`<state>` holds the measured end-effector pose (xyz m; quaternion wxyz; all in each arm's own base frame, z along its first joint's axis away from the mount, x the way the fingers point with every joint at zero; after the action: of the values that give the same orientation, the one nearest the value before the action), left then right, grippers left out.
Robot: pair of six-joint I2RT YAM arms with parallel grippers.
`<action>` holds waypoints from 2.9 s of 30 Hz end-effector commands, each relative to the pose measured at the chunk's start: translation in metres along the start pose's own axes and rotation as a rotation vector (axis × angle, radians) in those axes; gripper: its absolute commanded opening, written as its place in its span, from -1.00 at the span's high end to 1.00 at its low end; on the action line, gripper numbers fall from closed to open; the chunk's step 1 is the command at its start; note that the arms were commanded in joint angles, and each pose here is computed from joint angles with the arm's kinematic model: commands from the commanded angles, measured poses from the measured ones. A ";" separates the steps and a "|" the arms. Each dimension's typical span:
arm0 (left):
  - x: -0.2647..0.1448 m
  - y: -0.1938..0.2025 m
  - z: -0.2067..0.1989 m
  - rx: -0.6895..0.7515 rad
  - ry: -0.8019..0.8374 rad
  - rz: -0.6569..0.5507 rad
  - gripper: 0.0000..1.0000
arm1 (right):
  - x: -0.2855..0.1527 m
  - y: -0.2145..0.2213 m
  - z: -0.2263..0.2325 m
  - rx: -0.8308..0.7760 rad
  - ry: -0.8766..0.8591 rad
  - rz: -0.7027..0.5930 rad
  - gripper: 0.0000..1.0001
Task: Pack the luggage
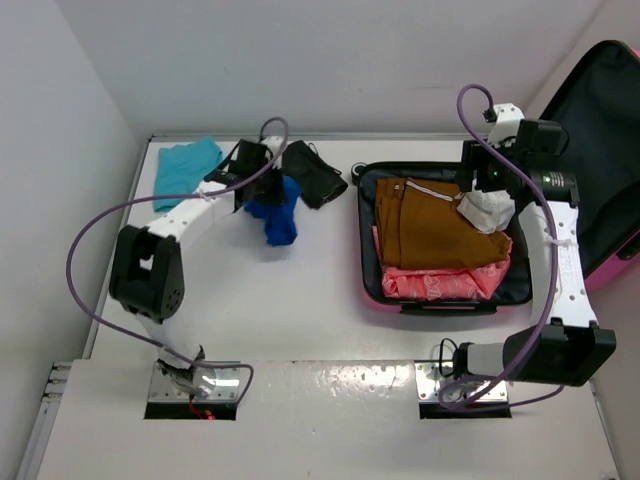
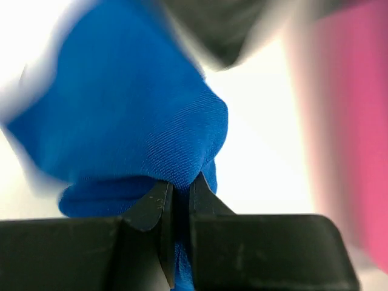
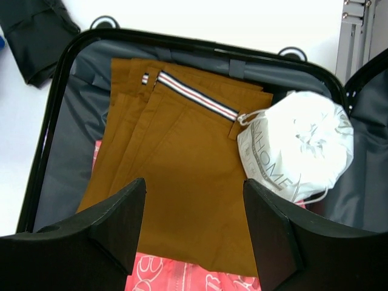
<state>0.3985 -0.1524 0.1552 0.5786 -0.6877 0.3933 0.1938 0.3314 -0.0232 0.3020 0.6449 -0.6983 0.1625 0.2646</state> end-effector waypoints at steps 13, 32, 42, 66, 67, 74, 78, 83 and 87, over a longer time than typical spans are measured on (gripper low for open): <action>-0.077 -0.063 -0.274 0.459 0.801 -0.390 1.00 | -0.023 0.022 -0.001 0.086 0.112 -0.130 -0.28; -0.030 -0.130 -0.178 0.108 0.349 -0.505 -0.75 | 0.041 0.066 0.042 0.173 -0.157 -0.001 -0.10; -0.075 -0.133 0.057 -0.032 -0.315 -0.448 -1.00 | 0.129 0.094 0.087 0.195 -0.237 0.139 -0.16; 0.084 0.004 0.259 -0.371 -0.555 0.182 0.00 | 0.014 -0.010 0.065 0.013 -0.200 -0.059 -0.39; 0.084 0.005 0.259 -0.371 -0.555 0.183 0.05 | 0.008 -0.007 0.064 0.016 -0.198 -0.041 -0.39; 0.086 0.003 0.228 -0.419 -0.327 0.210 0.94 | -0.020 -0.013 0.041 0.081 -0.131 -0.077 -0.37; 0.051 -0.069 0.151 -0.277 -0.050 0.003 1.00 | -0.033 -0.010 0.032 0.129 -0.096 -0.114 -0.34; -0.028 -0.158 0.012 -0.037 0.312 -0.339 1.00 | -0.038 0.007 0.019 0.221 -0.054 -0.132 -0.34; -0.071 -0.175 -0.107 0.160 0.630 -0.388 1.00 | -0.043 0.023 0.000 0.277 0.017 -0.156 -0.34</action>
<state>0.5036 -0.1516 0.2168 0.5151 -0.7547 0.3995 0.0744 0.2848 -0.0228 0.3038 0.7349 -0.6230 0.1563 0.2174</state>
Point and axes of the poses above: each gripper's point midway between its finger pads, its own x axis out along the fingers, its own z axis along the line the jaws close on, y = z × x, the point moved 5 cm from there along -x, back along the fingers, and after that the axes turned 2 degrees about -x, right-handed, at the moved point
